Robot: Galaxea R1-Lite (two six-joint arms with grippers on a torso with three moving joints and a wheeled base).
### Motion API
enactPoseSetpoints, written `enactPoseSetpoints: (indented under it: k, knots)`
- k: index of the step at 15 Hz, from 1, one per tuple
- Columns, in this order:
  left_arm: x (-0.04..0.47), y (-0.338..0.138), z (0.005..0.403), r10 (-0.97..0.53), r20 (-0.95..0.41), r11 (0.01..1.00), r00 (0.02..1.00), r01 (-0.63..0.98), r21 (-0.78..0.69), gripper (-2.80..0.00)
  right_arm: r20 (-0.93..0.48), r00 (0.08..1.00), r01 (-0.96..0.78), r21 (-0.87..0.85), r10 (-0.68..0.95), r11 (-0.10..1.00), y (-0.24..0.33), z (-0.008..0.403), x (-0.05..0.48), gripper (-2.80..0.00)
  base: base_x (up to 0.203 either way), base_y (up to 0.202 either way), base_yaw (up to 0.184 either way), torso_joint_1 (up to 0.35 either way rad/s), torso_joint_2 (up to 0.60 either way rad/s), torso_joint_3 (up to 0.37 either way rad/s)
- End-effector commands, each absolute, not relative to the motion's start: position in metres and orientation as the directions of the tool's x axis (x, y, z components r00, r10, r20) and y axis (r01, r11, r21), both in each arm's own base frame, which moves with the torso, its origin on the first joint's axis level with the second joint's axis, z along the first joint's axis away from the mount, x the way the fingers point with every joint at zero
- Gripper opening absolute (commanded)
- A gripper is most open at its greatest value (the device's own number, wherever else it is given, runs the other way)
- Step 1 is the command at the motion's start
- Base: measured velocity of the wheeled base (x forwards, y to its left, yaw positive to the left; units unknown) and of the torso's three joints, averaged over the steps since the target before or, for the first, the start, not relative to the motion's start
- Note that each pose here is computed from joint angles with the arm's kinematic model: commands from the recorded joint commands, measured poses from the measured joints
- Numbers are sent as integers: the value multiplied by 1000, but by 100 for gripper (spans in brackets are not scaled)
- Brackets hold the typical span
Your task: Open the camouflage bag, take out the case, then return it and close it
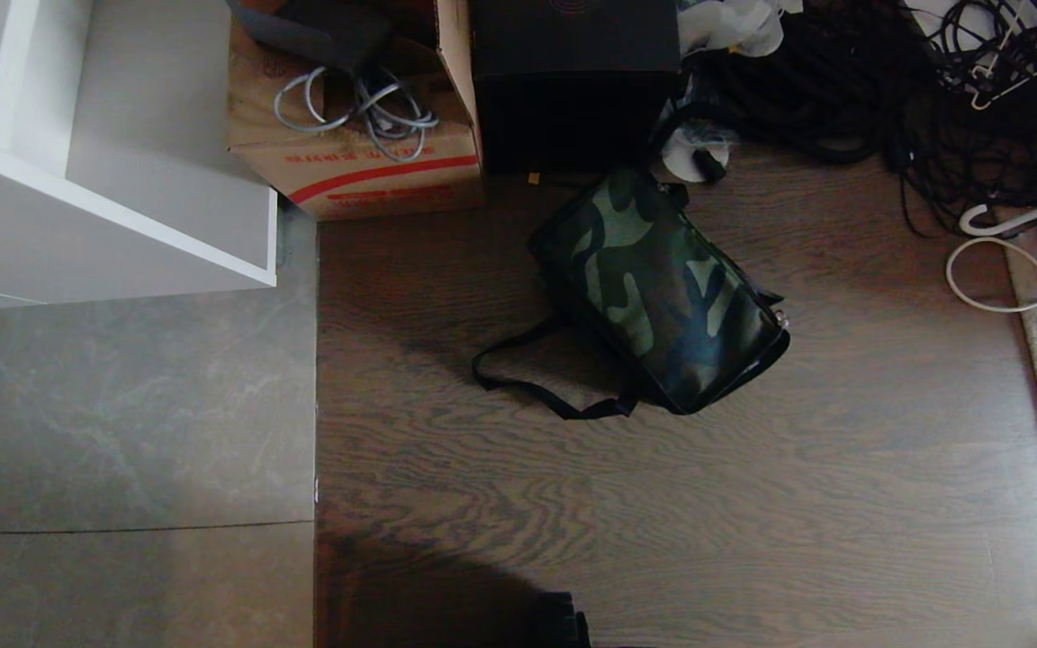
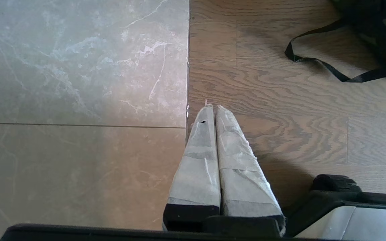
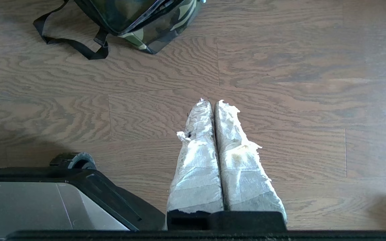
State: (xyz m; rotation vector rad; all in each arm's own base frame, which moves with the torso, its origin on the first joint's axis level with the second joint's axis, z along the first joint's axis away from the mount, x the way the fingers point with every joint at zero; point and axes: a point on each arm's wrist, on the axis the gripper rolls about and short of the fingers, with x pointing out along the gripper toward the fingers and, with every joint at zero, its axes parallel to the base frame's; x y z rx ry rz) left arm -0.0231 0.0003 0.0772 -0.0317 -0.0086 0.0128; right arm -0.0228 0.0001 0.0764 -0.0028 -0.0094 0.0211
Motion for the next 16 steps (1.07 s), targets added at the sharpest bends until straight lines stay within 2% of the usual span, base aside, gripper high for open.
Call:
enactPoseSetpoints:
  k: [1,6,16]
  knots:
    - [-23,0,77,14,9,999,1000,-13,-35,-280,8,1000,-23,-3,23,1000,0,76,-23,-280,0,0,0,0,0,0]
    - [-23,0,77,11,8,999,1000,-11,-34,-280,8,1000,-22,-3,22,1000,0,76,-23,-280,0,0,0,2,1,43]
    - [-23,0,77,13,5,999,1000,-13,-34,-280,8,1000,-23,-3,23,1000,0,76,-23,-280,0,0,0,2,3,195]
